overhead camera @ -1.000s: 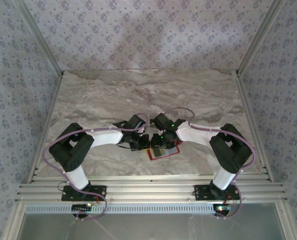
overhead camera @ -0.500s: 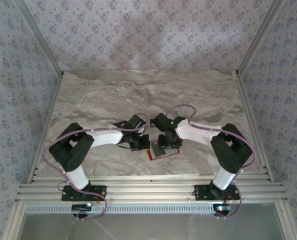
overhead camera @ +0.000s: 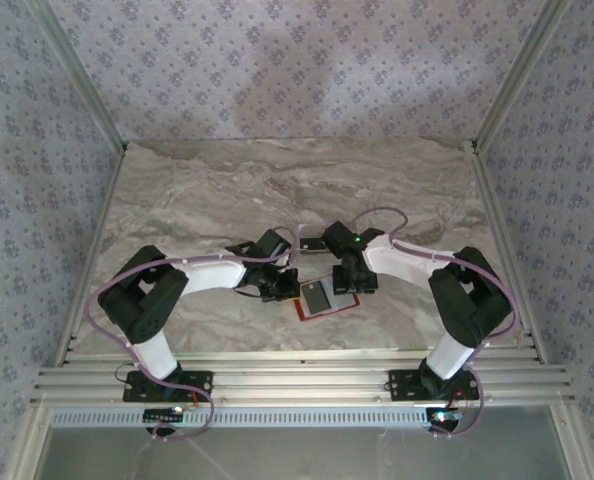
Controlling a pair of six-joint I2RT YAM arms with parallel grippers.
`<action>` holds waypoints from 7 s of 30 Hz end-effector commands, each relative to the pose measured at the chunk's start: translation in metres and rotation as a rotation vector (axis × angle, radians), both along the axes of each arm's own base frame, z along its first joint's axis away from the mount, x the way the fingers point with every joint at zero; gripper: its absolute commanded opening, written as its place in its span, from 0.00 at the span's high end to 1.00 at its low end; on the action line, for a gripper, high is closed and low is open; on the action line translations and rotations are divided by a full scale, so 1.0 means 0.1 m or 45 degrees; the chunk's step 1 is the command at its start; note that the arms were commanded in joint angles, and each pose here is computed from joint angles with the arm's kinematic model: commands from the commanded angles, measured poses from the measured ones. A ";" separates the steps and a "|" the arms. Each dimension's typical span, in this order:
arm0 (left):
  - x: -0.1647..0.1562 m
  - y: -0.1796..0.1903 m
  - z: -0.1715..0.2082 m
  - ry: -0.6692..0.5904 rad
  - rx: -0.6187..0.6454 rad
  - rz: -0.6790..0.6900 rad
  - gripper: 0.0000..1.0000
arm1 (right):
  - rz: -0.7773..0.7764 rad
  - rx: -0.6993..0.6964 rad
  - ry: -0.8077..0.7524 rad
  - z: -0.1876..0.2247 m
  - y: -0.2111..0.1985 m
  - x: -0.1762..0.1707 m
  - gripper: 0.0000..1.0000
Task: Take the credit cards out of the card holder
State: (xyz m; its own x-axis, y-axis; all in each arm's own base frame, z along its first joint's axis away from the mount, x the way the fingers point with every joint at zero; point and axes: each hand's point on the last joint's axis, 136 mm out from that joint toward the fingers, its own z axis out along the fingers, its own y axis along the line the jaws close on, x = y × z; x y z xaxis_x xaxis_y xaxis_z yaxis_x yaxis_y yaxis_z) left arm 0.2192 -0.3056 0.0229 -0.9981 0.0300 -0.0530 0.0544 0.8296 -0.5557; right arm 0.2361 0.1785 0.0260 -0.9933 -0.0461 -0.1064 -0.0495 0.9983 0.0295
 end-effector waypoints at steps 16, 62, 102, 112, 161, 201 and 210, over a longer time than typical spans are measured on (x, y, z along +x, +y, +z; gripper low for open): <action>0.03 0.17 0.37 -0.090 0.075 -0.025 0.92 | -0.024 0.316 0.035 0.08 0.40 -0.24 0.66; -0.14 0.39 -0.20 0.023 0.247 -0.066 0.93 | 0.102 0.585 0.052 0.07 1.18 0.04 0.71; -0.11 0.40 -0.15 0.007 0.257 -0.068 0.92 | 0.119 0.590 0.061 0.06 1.19 0.00 0.78; -0.11 0.39 -0.13 0.005 0.251 -0.067 0.92 | 0.110 0.521 0.087 -0.07 1.10 -0.03 0.78; -0.12 0.51 -0.16 -0.001 0.322 -0.058 0.90 | 0.102 0.419 0.016 0.13 0.89 -0.02 0.61; -0.26 0.38 -0.33 0.080 0.340 -0.152 0.93 | -0.001 0.823 0.097 0.02 1.03 -0.09 0.77; -0.25 0.42 -0.32 0.072 0.363 -0.146 0.93 | -0.027 0.840 0.020 0.17 0.91 -0.06 0.88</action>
